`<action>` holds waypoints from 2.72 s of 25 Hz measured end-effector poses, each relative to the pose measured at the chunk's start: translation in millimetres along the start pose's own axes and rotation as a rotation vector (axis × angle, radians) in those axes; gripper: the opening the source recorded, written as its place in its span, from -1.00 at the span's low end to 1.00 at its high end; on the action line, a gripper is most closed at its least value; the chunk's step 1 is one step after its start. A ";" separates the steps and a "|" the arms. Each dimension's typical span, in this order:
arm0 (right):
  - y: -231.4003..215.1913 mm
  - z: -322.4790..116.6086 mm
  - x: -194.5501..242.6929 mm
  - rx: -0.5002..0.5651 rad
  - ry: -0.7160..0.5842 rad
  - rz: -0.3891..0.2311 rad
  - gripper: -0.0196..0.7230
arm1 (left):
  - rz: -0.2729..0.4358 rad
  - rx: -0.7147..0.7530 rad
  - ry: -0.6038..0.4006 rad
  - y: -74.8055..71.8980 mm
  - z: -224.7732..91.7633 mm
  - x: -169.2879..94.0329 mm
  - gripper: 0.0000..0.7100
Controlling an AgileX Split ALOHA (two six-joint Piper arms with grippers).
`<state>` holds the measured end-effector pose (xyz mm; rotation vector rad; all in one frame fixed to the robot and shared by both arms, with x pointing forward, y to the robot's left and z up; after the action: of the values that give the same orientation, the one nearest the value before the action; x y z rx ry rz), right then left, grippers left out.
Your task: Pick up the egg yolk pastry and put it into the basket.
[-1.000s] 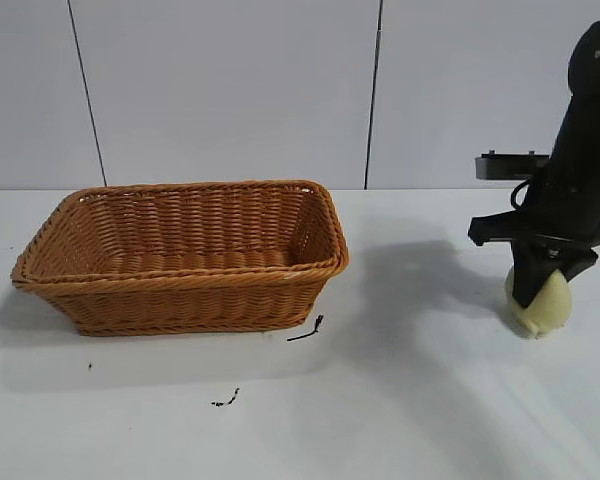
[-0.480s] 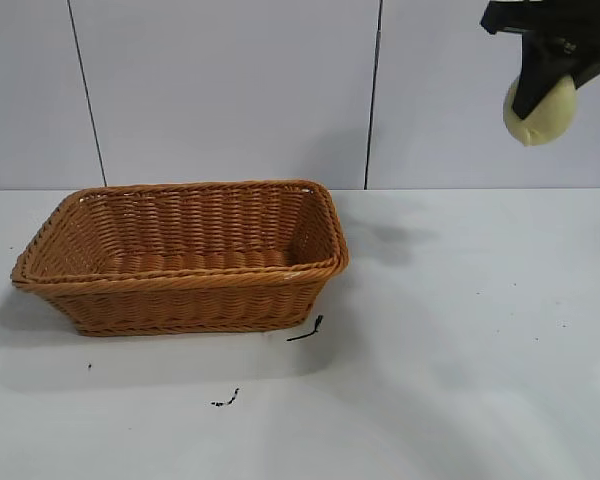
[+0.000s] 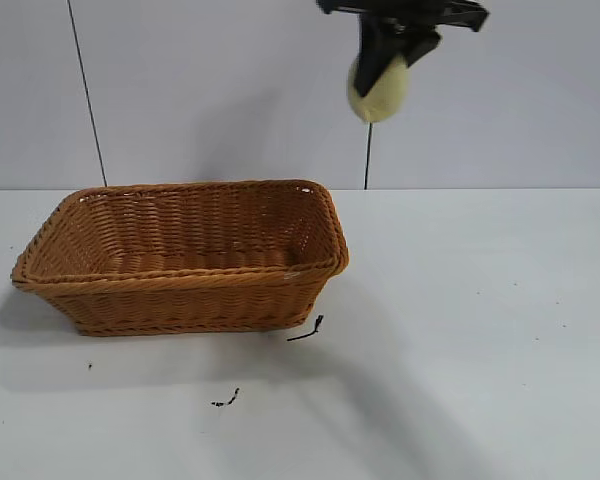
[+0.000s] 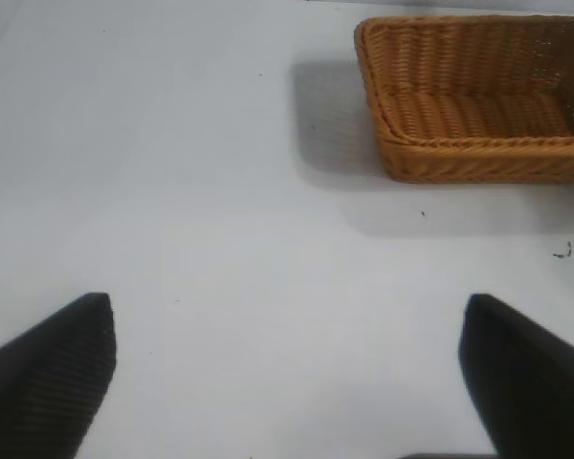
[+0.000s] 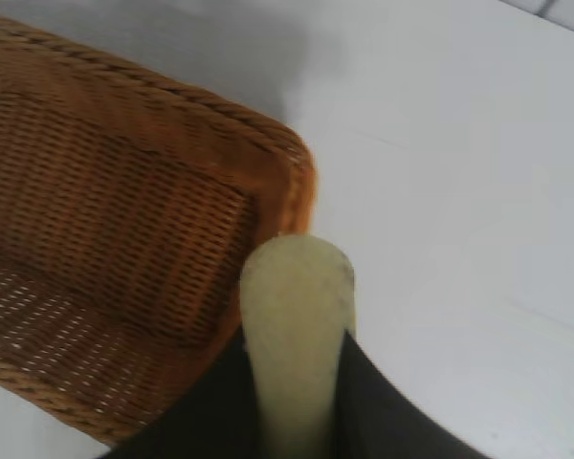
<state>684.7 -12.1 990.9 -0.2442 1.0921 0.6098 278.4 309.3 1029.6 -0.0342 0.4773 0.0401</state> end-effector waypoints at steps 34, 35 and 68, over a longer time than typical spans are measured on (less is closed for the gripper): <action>12.2 10.9 -2.0 -0.070 -0.074 -0.045 0.92 | 0.000 0.000 0.000 0.0 0.0 0.0 0.96; 2.5 12.3 -7.5 -0.056 -0.083 -0.056 0.92 | 0.000 0.000 0.000 0.0 0.0 0.0 0.96; -230.1 -84.5 -150.1 0.427 -0.045 -0.276 0.92 | 0.000 0.000 0.000 0.0 0.0 0.0 0.96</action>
<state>705.2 -290.2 1060.7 -0.0082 1.0942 0.1275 278.4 309.3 1029.6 -0.0342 0.4773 0.0401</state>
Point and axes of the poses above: a point on each arm's last joint axis where the gripper is mounted, x pointing out along that axis toward the gripper, y along the wrist's bending axis when the last joint is at zero, z = x × y, the point moved 5 cm from there along x, pointing out along that axis toward the gripper, and after that the axes turned 2 degrees about -x, right-handed, at the moved point
